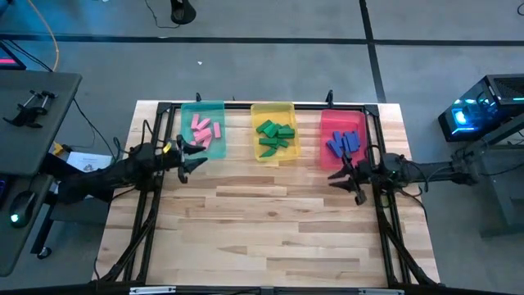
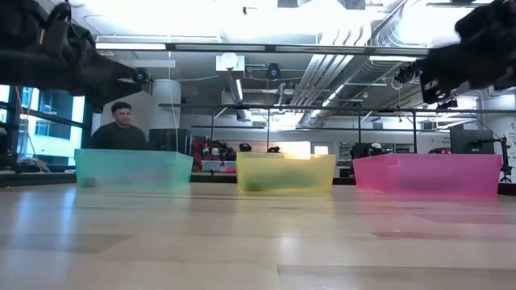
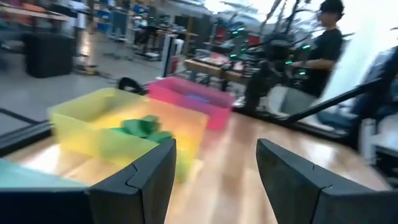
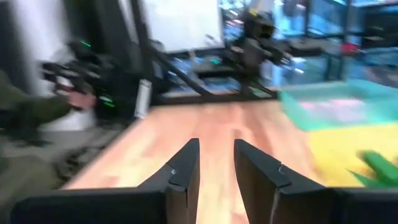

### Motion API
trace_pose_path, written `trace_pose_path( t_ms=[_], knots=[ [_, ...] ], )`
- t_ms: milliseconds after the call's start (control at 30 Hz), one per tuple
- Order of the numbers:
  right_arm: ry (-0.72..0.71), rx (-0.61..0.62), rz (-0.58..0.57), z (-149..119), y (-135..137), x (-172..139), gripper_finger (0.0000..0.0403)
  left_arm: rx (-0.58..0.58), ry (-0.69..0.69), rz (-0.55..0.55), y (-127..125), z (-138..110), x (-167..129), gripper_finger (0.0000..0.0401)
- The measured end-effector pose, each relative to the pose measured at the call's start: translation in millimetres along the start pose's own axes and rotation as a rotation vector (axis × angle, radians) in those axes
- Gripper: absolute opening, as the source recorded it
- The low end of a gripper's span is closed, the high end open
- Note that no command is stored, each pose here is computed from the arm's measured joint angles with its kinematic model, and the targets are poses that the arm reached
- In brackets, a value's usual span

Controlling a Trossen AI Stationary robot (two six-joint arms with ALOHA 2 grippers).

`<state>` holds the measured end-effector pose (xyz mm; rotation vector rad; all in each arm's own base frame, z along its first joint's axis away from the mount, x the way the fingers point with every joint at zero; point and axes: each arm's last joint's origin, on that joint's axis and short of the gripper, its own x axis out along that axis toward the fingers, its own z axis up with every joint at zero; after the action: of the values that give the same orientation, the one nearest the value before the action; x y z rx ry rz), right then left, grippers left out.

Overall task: Sort blocks
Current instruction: Return to Home Position

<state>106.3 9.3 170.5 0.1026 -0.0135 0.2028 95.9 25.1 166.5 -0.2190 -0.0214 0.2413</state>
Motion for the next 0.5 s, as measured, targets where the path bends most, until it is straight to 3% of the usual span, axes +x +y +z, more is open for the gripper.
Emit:
trace_pose_path(
  t_ms=[233,500],
  knots=[
    [0.116,-0.018,-0.211,-11,-16,-4,0.0082,0.082,-0.019,0.086,13,3,-1,0.0209],
    [0.073,-0.108,-0.237,-7,-18,-8,0.0082,0.141,-0.024,0.159,20,4,-2,0.0209]
  ],
)
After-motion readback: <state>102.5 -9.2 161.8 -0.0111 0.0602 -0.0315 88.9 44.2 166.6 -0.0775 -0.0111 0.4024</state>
